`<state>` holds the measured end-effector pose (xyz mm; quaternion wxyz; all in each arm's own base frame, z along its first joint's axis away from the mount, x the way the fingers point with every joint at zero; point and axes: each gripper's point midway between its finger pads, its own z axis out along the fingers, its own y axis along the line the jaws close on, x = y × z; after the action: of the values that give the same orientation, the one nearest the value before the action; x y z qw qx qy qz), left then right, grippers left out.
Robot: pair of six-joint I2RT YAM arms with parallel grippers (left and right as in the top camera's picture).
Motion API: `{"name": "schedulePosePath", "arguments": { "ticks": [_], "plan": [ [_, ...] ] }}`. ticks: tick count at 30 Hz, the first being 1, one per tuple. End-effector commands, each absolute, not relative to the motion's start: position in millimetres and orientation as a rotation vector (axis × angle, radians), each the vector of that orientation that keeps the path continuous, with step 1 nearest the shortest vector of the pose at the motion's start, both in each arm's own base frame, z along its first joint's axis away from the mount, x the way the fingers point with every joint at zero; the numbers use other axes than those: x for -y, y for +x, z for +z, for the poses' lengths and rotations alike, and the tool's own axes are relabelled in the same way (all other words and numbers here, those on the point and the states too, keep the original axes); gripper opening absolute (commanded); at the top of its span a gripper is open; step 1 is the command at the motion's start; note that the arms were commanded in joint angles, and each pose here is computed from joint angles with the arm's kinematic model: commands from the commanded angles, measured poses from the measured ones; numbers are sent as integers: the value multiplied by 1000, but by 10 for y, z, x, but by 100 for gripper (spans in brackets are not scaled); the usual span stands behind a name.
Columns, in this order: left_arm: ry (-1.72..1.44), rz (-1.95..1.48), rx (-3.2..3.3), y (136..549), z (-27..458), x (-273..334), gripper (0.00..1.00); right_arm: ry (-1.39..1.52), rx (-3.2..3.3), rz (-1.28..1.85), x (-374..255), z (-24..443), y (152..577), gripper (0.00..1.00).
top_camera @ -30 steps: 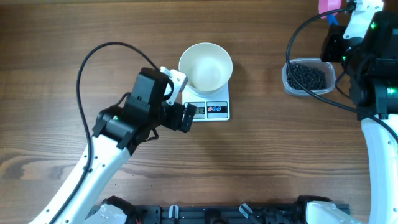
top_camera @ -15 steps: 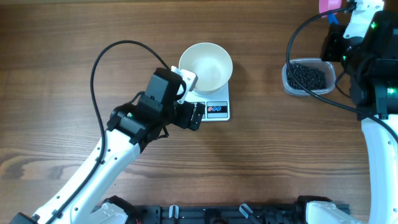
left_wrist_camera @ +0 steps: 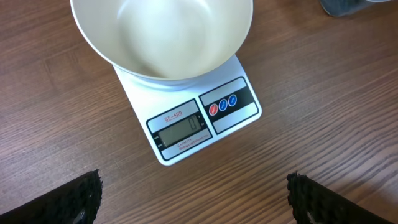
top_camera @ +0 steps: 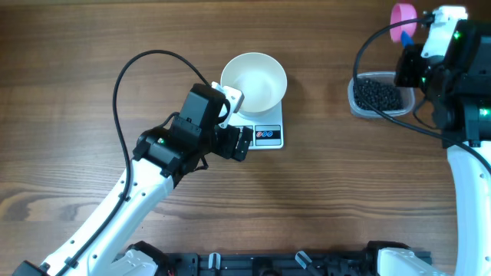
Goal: Scoop item into bowl and weigh 150g on scale
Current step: 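Dip the scoop into the black beans with the right gripper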
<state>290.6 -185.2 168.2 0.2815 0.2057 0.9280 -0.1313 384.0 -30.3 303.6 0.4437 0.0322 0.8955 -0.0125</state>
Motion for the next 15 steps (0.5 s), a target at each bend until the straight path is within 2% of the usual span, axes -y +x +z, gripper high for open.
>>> {"name": "schedulePosePath", "arguments": {
  "ticks": [1,6,15],
  "plan": [
    [537,-335,-2499,2904,1637,1831,100,97,-2302,-101,536,2863,3763,4],
    [537,-335,-2499,2904,1637,1831,100,168,-2509,-100,714,2267,3704,4],
    [537,-335,-2499,2904,1637,1831,100,186,-2698,-72,717,1705,3710,4]
  ]
}}
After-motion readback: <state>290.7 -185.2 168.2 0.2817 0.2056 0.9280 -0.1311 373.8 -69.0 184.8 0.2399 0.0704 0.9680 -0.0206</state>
